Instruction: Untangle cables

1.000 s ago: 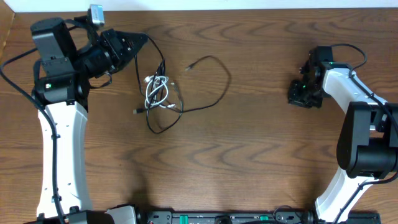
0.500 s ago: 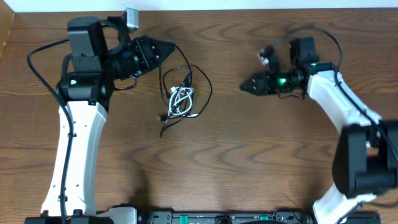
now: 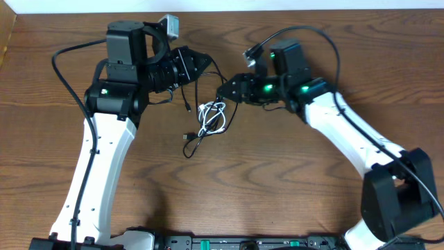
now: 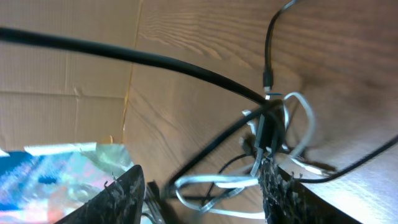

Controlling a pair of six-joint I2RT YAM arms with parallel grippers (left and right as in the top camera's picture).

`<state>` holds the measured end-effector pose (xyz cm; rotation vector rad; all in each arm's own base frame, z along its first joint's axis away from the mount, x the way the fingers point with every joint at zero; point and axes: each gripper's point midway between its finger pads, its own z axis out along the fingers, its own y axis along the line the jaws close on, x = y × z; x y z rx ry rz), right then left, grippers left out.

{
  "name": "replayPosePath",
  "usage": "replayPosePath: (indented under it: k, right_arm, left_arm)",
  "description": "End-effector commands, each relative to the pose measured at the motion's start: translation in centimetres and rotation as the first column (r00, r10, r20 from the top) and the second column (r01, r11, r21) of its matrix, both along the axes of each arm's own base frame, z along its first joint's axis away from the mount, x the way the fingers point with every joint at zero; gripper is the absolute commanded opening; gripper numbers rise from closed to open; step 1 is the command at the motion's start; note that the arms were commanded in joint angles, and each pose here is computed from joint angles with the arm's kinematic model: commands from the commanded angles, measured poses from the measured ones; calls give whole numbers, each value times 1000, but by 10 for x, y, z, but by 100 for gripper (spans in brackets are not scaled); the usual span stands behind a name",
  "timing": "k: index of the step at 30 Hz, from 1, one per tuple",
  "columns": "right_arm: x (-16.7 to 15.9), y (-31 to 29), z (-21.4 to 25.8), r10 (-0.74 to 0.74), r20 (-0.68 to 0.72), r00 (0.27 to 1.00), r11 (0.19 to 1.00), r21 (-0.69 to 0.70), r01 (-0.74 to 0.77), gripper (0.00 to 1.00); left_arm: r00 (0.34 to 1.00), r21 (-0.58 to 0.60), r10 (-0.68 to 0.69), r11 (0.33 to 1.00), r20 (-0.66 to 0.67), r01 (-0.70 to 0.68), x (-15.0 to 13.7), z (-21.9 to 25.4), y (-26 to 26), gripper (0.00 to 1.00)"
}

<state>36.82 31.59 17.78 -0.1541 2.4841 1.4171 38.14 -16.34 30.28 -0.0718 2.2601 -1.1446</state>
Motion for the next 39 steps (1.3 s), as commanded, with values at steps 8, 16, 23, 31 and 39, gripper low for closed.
replayPosePath:
  k: [8, 16, 23, 31, 39]
  right_arm:
    - [8, 20, -18, -96, -73, 993, 995, -9, 96, 38]
    - [-5, -20, -67, -124, -86, 989, 957, -272, 96, 1]
    - [7, -136, -108, -289, -99, 952, 805, -563, 186, 1]
    - [25, -257, -126, -500, -58, 864, 649, -686, 329, 1]
    - [15, -342, -142, -632, -78, 771, 573, -717, 397, 1]
  left_arm:
    - [998, 14, -32, 999, 54, 31, -7, 15, -14, 8]
    - [998, 13, -28, 1000, 51, 27, -7, 15, -14, 7]
    - [997, 39, 31, 999, 73, -34, 4, 14, 9, 7]
    - [975, -74, 133, 990, 177, -122, 23, 55, 43, 7]
    - [927, -104, 264, 964, 267, -245, 19, 90, 94, 8]
